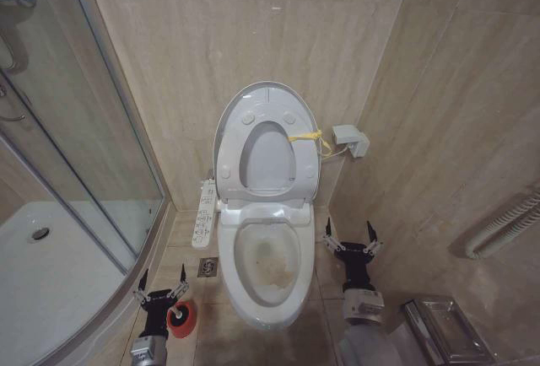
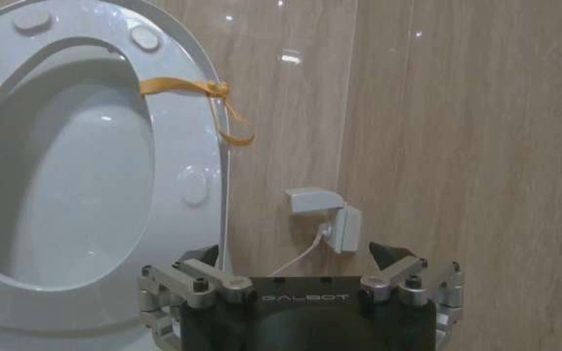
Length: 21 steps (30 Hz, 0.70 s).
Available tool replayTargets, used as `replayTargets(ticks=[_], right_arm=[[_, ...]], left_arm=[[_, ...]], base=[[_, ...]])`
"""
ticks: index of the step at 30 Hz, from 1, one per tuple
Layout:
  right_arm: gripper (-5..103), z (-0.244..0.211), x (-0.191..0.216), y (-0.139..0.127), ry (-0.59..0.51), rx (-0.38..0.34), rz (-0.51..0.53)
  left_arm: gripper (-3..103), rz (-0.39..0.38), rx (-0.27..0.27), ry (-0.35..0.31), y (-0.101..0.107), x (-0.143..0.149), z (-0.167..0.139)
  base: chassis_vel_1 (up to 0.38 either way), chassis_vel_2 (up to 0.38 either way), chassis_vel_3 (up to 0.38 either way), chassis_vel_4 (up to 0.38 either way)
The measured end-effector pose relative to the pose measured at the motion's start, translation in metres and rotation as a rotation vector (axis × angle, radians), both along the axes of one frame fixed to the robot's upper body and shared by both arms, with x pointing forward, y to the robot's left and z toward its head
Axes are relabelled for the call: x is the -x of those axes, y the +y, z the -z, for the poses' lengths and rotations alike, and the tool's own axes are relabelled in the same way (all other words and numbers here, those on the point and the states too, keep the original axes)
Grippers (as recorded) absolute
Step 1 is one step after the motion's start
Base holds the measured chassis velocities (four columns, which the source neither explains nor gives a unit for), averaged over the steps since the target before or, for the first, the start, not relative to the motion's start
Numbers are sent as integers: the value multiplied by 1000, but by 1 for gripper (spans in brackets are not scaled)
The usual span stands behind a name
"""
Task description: Open the toilet lid, clean the toilet bowl with a toilet brush, close the toilet lid, and flush.
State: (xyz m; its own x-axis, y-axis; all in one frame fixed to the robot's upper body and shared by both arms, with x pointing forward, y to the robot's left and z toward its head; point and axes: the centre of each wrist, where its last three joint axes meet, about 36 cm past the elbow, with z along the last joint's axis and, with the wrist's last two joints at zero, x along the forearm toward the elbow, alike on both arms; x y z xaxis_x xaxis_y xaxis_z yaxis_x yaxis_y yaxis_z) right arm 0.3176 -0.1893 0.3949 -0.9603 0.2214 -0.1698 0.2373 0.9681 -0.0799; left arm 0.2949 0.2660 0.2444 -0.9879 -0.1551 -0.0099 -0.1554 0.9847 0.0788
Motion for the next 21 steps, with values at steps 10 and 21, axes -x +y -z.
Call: replayTargets(ticks=[10, 21], right_arm=[[100, 0, 0, 0, 0, 0, 0], [100, 0, 0, 0, 0, 0, 0]], left_arm=[[100, -19, -17, 56, 0, 18, 53], [100, -35, -42, 99, 15, 18, 92]], base=[[0, 0, 0, 0], [0, 0, 0, 0]])
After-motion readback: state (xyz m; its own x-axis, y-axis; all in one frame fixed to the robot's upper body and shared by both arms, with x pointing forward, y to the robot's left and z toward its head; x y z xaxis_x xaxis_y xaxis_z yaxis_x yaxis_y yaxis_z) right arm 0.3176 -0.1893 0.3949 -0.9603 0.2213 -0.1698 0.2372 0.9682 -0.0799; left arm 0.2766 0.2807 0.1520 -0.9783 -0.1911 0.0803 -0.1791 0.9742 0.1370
